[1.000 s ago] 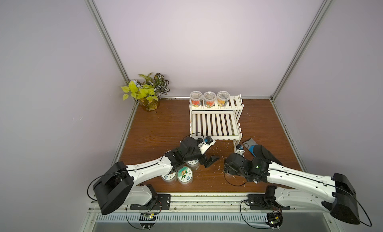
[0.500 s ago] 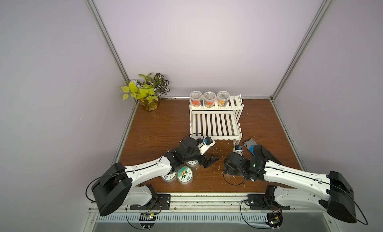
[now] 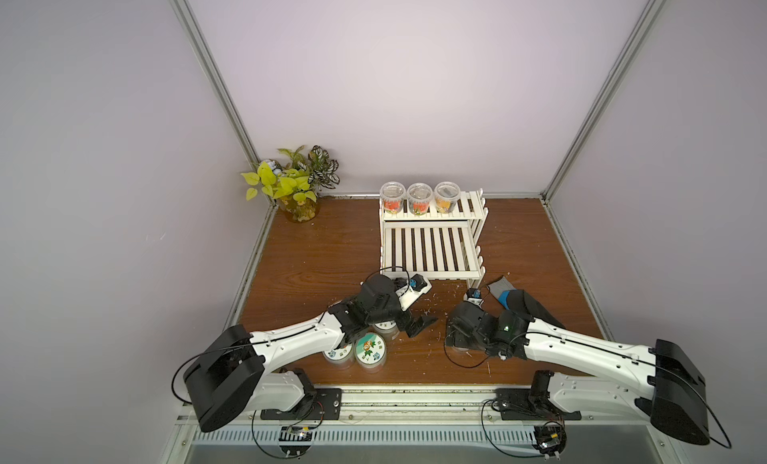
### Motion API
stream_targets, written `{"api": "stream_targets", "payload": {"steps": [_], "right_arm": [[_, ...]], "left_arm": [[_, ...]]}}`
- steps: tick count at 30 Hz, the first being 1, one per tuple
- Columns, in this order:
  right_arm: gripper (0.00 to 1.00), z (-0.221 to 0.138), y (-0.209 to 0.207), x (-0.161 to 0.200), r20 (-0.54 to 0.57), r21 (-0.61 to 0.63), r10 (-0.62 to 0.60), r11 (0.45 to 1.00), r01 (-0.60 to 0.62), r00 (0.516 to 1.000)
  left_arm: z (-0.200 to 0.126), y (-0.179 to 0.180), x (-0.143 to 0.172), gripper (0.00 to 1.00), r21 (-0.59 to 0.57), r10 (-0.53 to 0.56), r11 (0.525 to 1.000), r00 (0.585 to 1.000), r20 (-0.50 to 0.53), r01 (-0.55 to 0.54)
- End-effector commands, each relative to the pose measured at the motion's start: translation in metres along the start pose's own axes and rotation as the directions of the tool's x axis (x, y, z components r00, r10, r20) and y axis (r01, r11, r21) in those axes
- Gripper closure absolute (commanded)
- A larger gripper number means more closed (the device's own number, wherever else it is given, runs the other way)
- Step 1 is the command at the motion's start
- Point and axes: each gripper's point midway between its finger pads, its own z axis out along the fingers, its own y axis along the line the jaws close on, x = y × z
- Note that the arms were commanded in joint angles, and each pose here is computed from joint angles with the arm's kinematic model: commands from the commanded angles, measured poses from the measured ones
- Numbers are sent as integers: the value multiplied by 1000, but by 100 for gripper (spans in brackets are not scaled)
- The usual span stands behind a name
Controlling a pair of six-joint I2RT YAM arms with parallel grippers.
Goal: Place the seed container on the shelf
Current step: Pick up the seed jar at the center of the board.
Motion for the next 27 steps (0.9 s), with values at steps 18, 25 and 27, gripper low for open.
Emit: {"api": "stream_targets", "payload": {"steps": [18, 25, 27], "right_arm": [[24, 10, 18, 6, -9, -102, -362, 928, 359, 932], [12, 5, 21, 2, 8, -117, -345, 932, 344, 938], [8, 1, 22, 0, 15, -126, -311, 942, 310, 950]], "left_arm": [[0, 7, -7, 0, -25, 14, 1000, 1000, -10, -14], [-6, 10, -2, 0, -53, 11, 999, 1000, -20, -12], [-6, 10, -2, 0, -54, 13, 998, 1000, -18, -14]]}}
